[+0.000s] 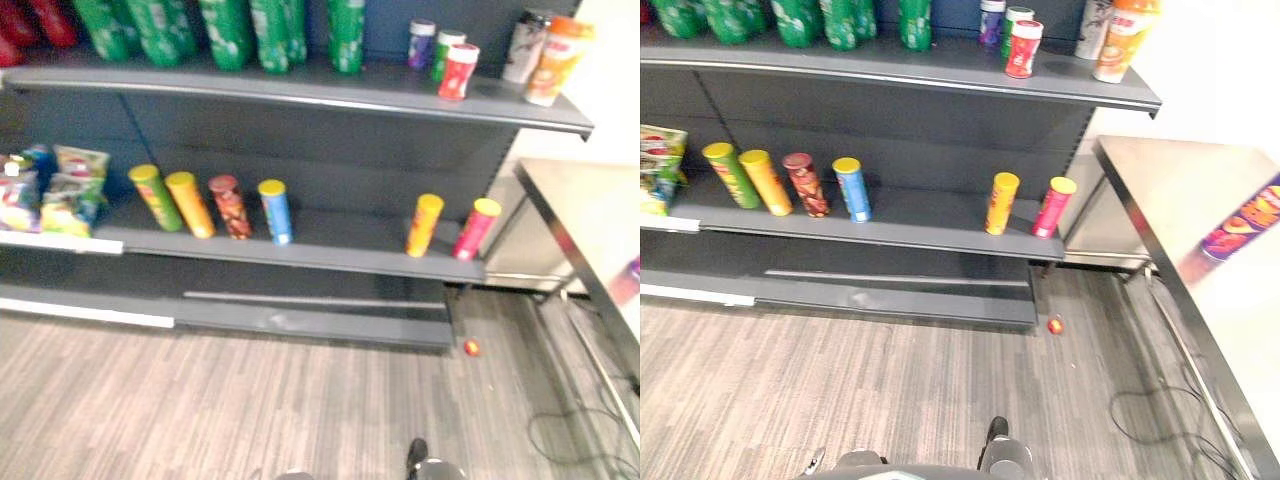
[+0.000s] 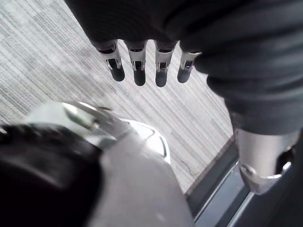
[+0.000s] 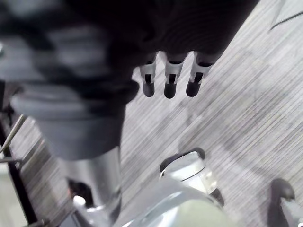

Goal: Put the gum and the chips on the shelf.

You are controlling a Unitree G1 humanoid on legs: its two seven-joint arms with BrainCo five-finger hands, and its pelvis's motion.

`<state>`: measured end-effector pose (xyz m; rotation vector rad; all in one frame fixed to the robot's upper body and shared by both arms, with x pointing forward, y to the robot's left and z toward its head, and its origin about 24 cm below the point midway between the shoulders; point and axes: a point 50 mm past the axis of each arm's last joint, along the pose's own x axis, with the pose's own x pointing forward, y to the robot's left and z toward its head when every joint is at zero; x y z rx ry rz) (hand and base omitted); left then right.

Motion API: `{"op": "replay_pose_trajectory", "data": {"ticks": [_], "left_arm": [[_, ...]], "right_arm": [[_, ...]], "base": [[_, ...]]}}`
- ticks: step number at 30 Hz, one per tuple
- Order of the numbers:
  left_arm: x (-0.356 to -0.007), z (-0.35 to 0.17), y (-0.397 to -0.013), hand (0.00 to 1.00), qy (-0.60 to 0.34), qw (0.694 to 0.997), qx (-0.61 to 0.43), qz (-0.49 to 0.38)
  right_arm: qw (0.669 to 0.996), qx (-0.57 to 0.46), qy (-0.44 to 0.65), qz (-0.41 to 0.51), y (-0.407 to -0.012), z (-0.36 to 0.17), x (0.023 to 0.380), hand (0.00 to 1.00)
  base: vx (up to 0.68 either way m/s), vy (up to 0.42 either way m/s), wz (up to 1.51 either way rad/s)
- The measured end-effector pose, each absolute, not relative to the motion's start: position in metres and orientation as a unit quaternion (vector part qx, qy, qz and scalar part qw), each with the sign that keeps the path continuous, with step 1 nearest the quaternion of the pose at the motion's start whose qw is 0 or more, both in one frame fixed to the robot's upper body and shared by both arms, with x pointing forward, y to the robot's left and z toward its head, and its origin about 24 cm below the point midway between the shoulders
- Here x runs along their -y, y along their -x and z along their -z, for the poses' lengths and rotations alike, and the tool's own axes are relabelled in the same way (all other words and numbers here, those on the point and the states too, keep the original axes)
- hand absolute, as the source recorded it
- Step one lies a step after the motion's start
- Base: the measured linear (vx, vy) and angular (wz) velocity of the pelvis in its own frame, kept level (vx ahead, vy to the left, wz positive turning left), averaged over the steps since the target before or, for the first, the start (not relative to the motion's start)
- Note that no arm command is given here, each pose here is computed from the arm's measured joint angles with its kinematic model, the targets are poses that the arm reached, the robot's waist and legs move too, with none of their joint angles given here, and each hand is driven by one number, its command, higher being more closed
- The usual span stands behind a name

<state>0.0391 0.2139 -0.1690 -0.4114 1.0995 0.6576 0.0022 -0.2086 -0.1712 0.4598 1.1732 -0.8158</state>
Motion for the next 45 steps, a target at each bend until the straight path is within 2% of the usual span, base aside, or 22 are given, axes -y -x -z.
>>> {"op": "replay_pose_trajectory", "data": {"ticks": [4, 9, 21, 25, 34, 36, 40, 45], "left_arm": [[-0.222, 0.167, -0.042, 0.00, 0.154, 0.795, -0.517, -0.276], [-0.220, 0.169, -0.042, 0.00, 0.147, 0.795, -0.528, -0.261], [-0.215, 0.170, -0.038, 0.00, 0.143, 0.792, -0.536, -0.254], [-0.210, 0.171, -0.037, 0.00, 0.185, 0.781, -0.524, -0.285], [-0.199, 0.172, -0.039, 0.00, 0.202, 0.780, -0.514, -0.295], [-0.206, 0.170, -0.035, 0.00, 0.186, 0.783, -0.512, -0.299], [-0.209, 0.171, -0.030, 0.00, 0.168, 0.783, -0.523, -0.292], [-0.214, 0.170, -0.035, 0.00, 0.105, 0.799, -0.544, -0.233]], "right_arm": [[0.732, -0.555, -0.195, 0.344, -0.001, 0.174, 0.203, 0.00], [0.762, -0.529, -0.187, 0.323, -0.037, 0.172, 0.211, 0.00], [0.758, -0.524, -0.187, 0.339, -0.034, 0.170, 0.219, 0.00], [0.757, -0.516, -0.191, 0.352, -0.032, 0.170, 0.223, 0.00], [0.769, -0.500, -0.180, 0.355, -0.042, 0.166, 0.232, 0.00], [0.767, -0.502, -0.193, 0.349, -0.040, 0.169, 0.220, 0.00], [0.760, -0.511, -0.196, 0.350, -0.030, 0.170, 0.217, 0.00], [0.760, -0.516, -0.198, 0.342, -0.033, 0.171, 0.215, 0.00]], "base": [[0.09, 0.117, -0.56], [0.05, -0.106, -0.46], [-0.07, -0.094, -0.04], [-0.04, -0.066, -0.55], [0.04, 0.140, -0.86], [0.16, 0.320, -0.60], [0.20, 0.244, -0.52], [0.19, 0.071, -0.49]]}}
